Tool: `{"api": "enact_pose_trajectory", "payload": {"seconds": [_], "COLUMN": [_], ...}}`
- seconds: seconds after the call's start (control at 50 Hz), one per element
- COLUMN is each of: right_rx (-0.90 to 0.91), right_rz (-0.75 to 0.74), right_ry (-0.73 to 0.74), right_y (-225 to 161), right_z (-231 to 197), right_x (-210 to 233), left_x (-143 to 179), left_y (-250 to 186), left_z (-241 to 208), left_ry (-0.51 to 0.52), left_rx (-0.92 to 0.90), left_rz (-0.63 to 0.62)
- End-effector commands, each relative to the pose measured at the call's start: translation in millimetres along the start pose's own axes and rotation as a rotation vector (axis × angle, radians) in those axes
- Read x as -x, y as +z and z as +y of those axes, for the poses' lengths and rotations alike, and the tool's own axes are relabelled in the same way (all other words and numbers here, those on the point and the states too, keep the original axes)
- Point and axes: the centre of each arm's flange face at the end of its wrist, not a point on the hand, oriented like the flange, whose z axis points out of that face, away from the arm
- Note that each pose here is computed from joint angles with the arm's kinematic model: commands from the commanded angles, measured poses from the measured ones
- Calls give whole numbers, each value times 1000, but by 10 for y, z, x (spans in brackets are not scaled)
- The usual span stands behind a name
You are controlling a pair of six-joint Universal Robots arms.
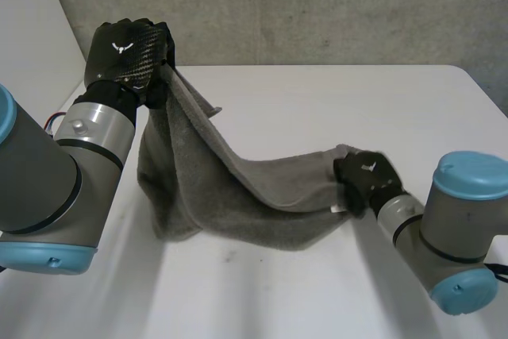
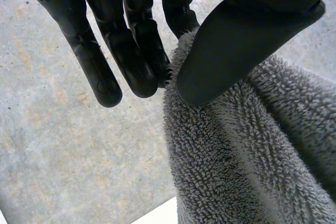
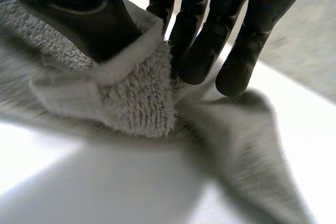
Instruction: Fold the towel.
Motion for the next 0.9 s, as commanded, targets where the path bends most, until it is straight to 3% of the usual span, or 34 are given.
{"api": "enact_pose_trajectory", "payload": {"seconds": [0.02, 0.16, 0.32, 0.4, 0.5, 0.58, 0.76, 0.8, 0.86, 0.9], "right_rx": [-229, -284, -87, -19, -33, 34, 231, 172, 114, -45], "right_rz": [106, 67, 71, 36, 35, -10, -104, -59, -13, 127], "right_ry": [-19, -52, -152, -273, -290, -271, -220, -249, -280, -330], "right_y": [-261, -638, -1078, -1347, -1445, -1298, -668, -297, -112, 204], "right_z": [-816, -1453, -2012, -2248, -2400, -2221, -1603, -1544, -1577, -1769], "right_x": [-226, -343, -744, -770, -792, -771, -751, -775, -783, -885], "left_x": [8, 78, 330, 423, 421, 413, 311, 283, 274, 286], "left_y": [-3, -20, -236, -403, -539, -558, -200, 72, 428, 616], "left_z": [-15, -57, -498, -692, -661, -516, 180, 339, 378, 300], "left_ry": [0, 14, 45, 132, 259, 329, 334, 328, 321, 313], "left_rx": [-2, 6, 42, 114, 217, 281, 407, 371, 269, 186], "left_rz": [-2, -14, -50, -53, -17, 5, 65, 56, 22, -7]}}
